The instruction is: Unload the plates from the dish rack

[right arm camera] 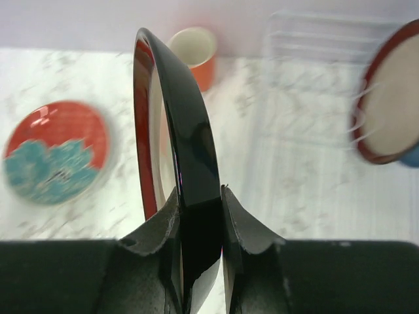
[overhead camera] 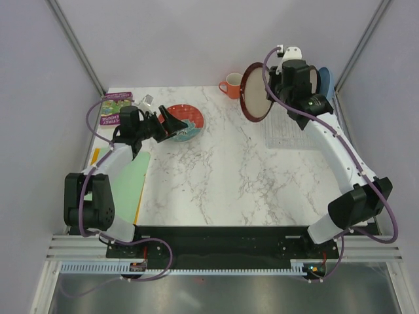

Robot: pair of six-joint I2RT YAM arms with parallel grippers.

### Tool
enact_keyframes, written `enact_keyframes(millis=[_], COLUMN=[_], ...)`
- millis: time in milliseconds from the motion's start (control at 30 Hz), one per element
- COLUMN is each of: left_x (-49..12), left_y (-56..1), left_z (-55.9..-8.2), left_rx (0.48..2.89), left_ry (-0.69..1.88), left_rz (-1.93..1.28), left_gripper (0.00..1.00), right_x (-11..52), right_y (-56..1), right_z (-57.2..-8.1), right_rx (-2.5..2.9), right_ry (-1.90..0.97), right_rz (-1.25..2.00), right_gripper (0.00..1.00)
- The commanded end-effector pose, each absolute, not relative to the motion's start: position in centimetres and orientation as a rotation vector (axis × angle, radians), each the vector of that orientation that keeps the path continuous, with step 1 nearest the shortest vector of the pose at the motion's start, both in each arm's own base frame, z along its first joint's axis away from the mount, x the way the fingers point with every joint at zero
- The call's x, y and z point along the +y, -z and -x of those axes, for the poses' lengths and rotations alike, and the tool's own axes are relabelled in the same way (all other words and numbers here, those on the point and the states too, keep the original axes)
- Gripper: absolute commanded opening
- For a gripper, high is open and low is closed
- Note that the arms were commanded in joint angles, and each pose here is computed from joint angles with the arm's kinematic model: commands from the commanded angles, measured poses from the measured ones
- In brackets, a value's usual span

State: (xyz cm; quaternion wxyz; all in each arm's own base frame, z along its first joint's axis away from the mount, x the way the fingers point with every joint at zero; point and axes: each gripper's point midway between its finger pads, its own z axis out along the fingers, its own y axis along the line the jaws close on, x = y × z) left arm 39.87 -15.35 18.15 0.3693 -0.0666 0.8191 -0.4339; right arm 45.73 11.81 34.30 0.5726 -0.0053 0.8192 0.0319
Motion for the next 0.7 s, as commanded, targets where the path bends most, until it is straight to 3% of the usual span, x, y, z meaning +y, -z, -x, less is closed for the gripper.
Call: enact_keyframes(millis=[0,267,667], left_x=[-17.2,-19.6,-23.5], left_y=[-23.4,-23.5,-20.9], left_z=[-38.7,-37.2,-37.2], left_rx=[1.919,1.882,1.927], left_ry=[1.291,1.365,1.397], left_rz=[0.041,0.016,0.027], left_gripper=[1.0,1.0,0.99], right_x=[17.9,23.6,26.9], right_y=[-38.5,-36.9,-36.1], right_z=[-42.3,-37.4,-34.3], right_rx=[1.825,1.833,1.818], right_ry=[-0.502,-0.772,-0.993], right_rz=[0.027,0.053,0.051], right_gripper=[0.0,0.0,0.0])
